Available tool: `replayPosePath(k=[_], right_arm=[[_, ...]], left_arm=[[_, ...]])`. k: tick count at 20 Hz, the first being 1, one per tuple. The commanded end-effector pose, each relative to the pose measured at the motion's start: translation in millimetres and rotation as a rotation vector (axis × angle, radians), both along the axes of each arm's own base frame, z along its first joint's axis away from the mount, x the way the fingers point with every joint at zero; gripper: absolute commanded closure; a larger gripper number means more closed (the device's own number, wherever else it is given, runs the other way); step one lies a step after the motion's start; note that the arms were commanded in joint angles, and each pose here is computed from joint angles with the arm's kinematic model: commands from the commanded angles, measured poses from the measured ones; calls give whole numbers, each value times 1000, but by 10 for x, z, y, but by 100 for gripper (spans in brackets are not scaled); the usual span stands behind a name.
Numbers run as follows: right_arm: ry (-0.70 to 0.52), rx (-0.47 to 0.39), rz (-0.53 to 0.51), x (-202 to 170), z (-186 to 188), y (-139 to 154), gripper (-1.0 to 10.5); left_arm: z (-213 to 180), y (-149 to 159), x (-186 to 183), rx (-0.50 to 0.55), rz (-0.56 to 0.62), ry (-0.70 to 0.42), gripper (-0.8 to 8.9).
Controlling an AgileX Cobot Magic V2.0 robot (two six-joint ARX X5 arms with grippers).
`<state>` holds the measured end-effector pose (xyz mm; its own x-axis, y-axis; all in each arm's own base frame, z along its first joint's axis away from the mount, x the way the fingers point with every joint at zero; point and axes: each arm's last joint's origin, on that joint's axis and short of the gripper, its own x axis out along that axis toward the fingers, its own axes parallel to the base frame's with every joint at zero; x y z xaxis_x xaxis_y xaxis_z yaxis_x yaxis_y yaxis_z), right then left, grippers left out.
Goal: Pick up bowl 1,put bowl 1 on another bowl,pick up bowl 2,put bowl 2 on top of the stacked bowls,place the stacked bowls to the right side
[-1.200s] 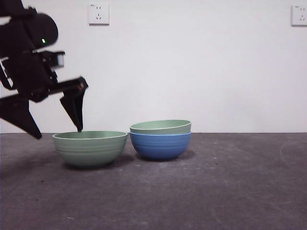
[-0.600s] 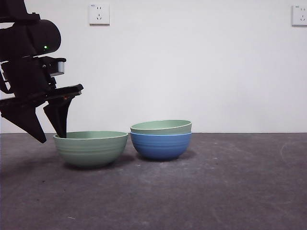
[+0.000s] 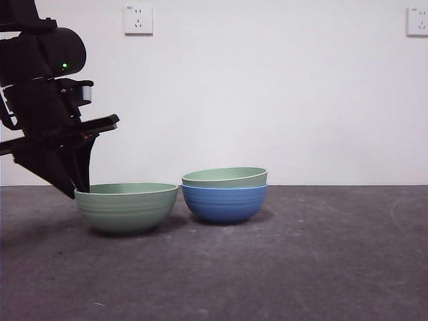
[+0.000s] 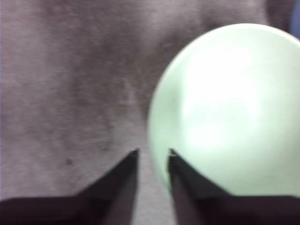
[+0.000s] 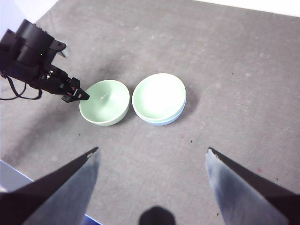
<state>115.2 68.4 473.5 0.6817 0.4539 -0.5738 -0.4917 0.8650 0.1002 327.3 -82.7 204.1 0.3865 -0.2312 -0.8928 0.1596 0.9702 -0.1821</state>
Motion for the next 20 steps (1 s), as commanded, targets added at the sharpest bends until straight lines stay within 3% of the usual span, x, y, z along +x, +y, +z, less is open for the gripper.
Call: replayPosePath(k=[1,7,12,20], right_arm=[[-7,22,-8,-46,15,-23,568],[-25,42,-14,-162,43,-91,568],[3,23,-16,-205,18,-117,568],[-1,16,-9,-202,17,-115,568]], left_arm=[[-38,-54,-3,-27,-12,20,822],[-6,-68,0,-38,7,20,822],[406,-106,58,-57,-8,-31,822],[1021,-579,153,-140,-139,-246,820]])
